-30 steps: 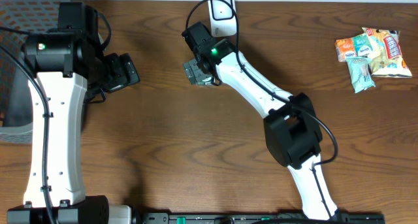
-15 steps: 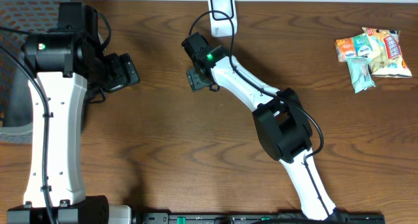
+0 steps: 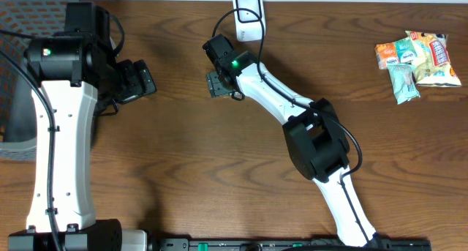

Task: Scan the item barcode

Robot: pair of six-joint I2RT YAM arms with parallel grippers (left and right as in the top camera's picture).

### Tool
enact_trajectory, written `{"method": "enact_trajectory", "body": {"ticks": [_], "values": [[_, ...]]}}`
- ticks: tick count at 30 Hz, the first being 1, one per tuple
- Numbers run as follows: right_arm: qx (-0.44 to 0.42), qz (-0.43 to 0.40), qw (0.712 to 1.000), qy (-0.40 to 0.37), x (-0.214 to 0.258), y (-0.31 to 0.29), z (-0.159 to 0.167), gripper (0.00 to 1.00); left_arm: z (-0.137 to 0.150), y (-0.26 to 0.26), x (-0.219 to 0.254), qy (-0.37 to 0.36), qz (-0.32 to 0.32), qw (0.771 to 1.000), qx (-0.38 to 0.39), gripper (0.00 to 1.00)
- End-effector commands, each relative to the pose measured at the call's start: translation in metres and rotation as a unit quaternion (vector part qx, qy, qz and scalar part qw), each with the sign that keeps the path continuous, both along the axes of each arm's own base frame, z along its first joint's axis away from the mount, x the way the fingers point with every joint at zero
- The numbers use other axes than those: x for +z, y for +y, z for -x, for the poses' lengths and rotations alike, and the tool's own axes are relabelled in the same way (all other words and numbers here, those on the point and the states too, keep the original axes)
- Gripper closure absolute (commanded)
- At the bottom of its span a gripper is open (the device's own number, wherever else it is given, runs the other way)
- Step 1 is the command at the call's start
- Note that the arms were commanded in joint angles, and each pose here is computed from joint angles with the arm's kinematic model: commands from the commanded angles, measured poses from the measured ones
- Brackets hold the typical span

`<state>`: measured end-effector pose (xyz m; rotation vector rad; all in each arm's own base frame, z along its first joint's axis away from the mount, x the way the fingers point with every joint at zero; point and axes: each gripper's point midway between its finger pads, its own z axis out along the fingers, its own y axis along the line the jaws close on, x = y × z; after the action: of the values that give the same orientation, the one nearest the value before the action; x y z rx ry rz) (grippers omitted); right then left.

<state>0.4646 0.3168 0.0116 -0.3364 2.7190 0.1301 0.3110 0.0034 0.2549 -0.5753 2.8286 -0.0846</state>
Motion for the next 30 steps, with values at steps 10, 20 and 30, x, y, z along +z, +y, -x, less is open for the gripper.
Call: {"method": "enact_trajectory", "body": {"ticks": [10, 20, 30], "values": [[-0.024, 0.016, 0.999, 0.043, -0.039, -0.013, 0.009, 0.34, 0.001, 0.001, -0.002, 0.005, 0.001, 1.000, 0.007, 0.02], [0.005, -0.095, 0.989, 0.114, 0.011, 0.005, 0.032, 0.47, 0.001, 0.001, -0.002, 0.005, 0.001, 1.000, 0.007, 0.02], [0.008, -0.376, 0.891, 0.255, 0.136, 0.008, 0.054, 0.39, 0.001, 0.001, -0.002, 0.005, 0.001, 1.000, 0.007, 0.02]]}}
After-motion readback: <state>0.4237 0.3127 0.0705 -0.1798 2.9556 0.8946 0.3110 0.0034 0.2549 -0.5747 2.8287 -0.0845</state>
